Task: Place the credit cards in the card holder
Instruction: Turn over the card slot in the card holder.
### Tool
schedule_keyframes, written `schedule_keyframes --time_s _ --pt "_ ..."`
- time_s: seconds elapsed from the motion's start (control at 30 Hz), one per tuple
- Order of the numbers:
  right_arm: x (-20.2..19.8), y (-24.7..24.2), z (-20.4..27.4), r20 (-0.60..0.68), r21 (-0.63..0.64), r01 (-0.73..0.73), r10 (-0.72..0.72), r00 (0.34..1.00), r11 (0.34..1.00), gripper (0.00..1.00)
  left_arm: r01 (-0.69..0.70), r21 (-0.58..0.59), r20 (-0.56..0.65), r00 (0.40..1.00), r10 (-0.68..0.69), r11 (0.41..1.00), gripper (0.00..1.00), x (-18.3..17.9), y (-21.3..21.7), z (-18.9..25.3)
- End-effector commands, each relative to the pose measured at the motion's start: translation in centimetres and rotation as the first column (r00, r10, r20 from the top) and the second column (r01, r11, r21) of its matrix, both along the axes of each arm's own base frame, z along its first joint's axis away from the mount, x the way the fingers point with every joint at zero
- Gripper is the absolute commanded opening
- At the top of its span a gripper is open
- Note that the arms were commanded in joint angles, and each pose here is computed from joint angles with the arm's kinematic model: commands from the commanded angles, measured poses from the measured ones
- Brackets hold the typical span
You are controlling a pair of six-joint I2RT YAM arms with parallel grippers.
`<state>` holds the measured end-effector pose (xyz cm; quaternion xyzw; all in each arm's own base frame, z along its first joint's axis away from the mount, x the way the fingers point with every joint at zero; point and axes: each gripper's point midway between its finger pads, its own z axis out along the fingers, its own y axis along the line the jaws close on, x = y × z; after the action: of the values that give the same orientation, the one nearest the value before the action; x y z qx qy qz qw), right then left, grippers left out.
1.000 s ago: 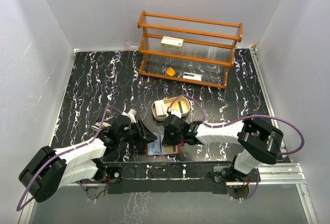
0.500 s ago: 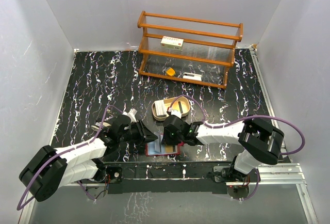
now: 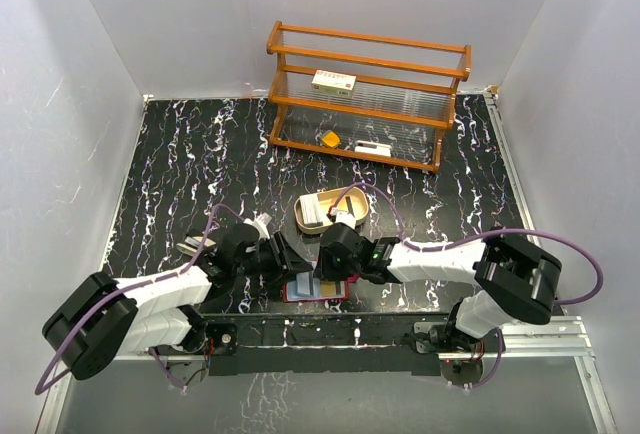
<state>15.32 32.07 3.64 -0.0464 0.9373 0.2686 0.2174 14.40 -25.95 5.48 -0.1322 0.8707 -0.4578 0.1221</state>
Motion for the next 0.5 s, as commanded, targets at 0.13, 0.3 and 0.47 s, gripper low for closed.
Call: schedule_keyframes --time_s 0.13,0.3,0.47 --pt "1.0 0.2 2.0 0.071 0.041 0.022 -0.025 0.997 0.999 0.17 0.05 -0.055 0.048 0.998 -0.047 0.997 0.47 0.3 -2.2 2.5" --pt "1.6 -1.0 2.6 0.109 0.014 0.06 -0.061 0.992 0.998 0.17 0.062 -0.048 0.059 0.997 -0.059 0.997 0.49 0.3 -2.7 2.8" --pt "1.9 -2.3 3.4 0.148 0.002 0.092 -0.091 0.985 0.996 0.17 0.075 -0.043 0.062 0.995 -0.072 0.996 0.47 0.2 -3.2 2.8"
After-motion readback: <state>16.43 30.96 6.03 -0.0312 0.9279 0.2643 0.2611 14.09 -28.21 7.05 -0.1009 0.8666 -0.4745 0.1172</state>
